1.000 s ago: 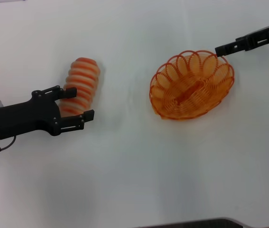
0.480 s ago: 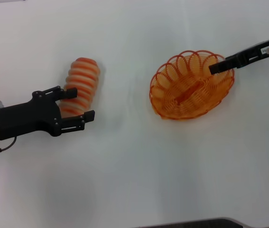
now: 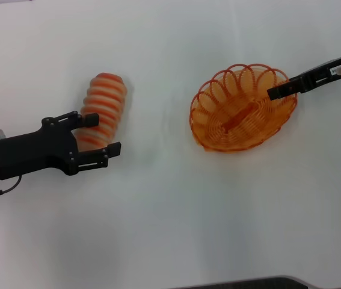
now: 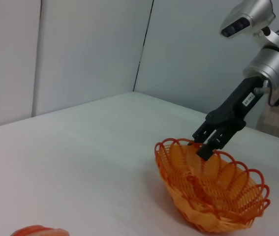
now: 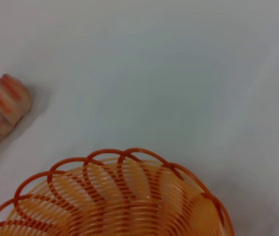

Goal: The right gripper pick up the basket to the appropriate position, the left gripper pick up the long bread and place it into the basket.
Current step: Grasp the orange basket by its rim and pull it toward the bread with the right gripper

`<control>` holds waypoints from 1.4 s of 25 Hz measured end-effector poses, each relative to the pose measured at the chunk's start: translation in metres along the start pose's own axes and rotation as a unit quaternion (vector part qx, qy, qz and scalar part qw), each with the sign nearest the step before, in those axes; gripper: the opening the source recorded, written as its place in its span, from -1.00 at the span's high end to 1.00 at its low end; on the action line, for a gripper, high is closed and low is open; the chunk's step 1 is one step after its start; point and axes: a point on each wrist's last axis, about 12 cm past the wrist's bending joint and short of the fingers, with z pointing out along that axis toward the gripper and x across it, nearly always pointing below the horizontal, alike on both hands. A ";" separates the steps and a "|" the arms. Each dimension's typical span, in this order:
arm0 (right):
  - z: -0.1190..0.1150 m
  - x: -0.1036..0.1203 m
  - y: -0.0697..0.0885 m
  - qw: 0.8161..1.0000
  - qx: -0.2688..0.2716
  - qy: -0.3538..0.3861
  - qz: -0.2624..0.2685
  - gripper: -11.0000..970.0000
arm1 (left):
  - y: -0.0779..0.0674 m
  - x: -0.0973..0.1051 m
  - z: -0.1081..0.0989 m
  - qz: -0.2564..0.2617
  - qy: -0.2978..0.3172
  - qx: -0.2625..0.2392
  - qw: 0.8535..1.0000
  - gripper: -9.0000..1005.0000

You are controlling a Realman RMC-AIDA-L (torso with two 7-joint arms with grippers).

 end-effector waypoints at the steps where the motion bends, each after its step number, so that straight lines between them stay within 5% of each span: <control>1: 0.001 0.000 0.000 1.000 0.002 0.001 -0.001 -0.47 | 0.000 0.000 0.000 0.001 0.000 0.001 1.000 -0.68; 4: 0.003 0.001 -0.001 1.000 0.008 0.002 -0.001 -0.42 | 0.000 0.000 0.000 0.001 0.001 0.001 1.000 -0.68; 8: 0.005 0.000 -0.002 1.000 0.016 -0.005 0.000 -0.06 | 0.000 -0.001 0.001 0.002 0.001 0.002 1.000 -0.68; 18: 0.012 -0.006 0.001 0.999 0.029 -0.020 -0.006 0.45 | 0.001 -0.001 0.002 0.003 0.005 0.001 1.000 -0.68; 29: 0.011 -0.008 0.005 1.000 0.016 -0.019 -0.010 0.78 | 0.001 -0.001 0.003 0.004 0.005 0.001 1.000 -0.68; 35: 0.007 -0.008 0.005 0.999 0.002 -0.033 0.006 0.80 | 0.001 -0.001 0.002 0.004 0.004 0.001 1.000 -0.68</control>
